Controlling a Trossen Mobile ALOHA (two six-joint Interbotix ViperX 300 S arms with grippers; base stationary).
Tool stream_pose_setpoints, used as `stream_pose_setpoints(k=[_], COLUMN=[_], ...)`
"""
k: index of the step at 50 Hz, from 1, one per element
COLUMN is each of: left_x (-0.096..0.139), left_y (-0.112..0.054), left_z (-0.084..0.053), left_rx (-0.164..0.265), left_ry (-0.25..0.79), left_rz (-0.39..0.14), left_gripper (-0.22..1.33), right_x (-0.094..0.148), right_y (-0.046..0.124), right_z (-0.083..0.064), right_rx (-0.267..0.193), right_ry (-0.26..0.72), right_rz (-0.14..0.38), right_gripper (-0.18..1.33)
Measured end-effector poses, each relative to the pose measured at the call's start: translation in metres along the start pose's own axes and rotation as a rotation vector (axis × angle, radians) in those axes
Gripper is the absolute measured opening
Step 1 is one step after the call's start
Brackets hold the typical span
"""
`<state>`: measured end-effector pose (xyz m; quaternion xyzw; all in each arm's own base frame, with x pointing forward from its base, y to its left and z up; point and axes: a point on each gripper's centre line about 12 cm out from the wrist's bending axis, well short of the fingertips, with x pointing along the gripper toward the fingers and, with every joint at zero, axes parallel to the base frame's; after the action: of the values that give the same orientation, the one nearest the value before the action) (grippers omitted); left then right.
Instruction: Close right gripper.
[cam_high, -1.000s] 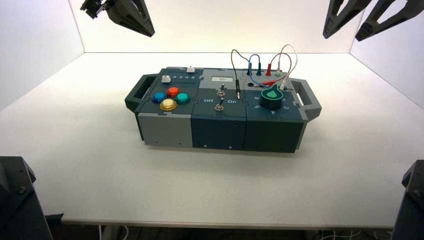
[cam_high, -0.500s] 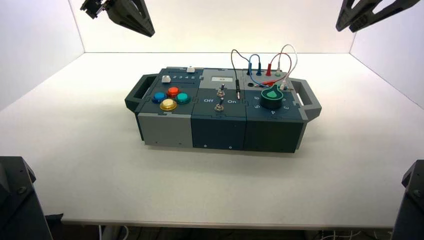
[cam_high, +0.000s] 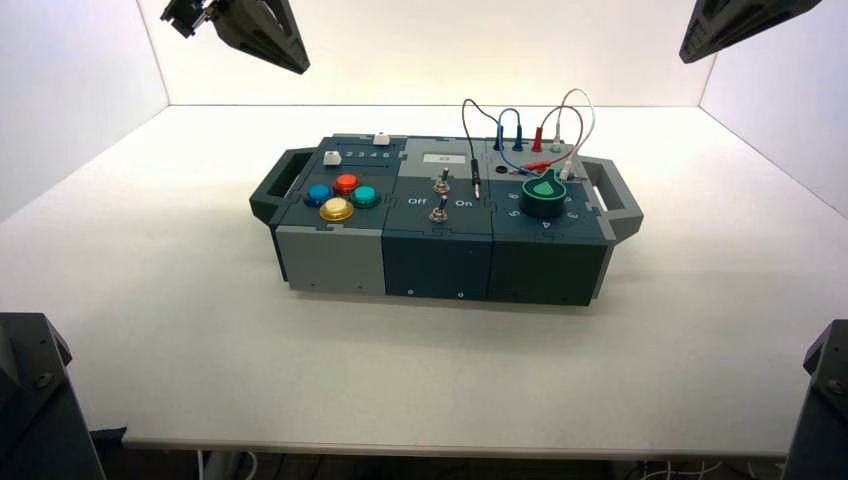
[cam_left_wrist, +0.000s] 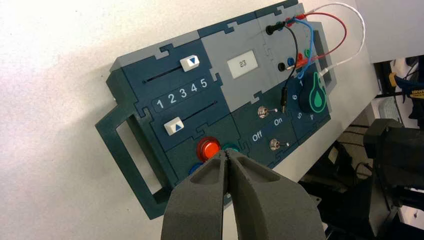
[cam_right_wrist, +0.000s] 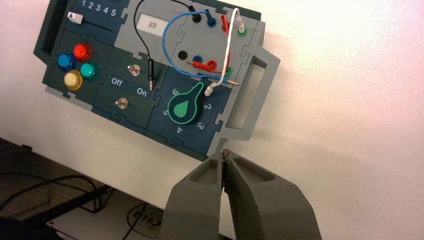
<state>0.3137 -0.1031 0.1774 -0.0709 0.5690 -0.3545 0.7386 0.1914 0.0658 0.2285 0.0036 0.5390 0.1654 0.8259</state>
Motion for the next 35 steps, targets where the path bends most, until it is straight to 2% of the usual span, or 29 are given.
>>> stream_pose_setpoints(k=[35], left_x=[0.0000], left_y=[0.0000], left_z=[0.0000], left_rx=[0.000], left_ry=[0.000], left_rz=[0.000], left_gripper=[-0.16], right_x=[-0.0028], right_y=[0.0006], right_z=[0.0006], right_rx=[-0.004], right_ry=[-0.011], right_rz=[0.000], right_gripper=[-0.14])
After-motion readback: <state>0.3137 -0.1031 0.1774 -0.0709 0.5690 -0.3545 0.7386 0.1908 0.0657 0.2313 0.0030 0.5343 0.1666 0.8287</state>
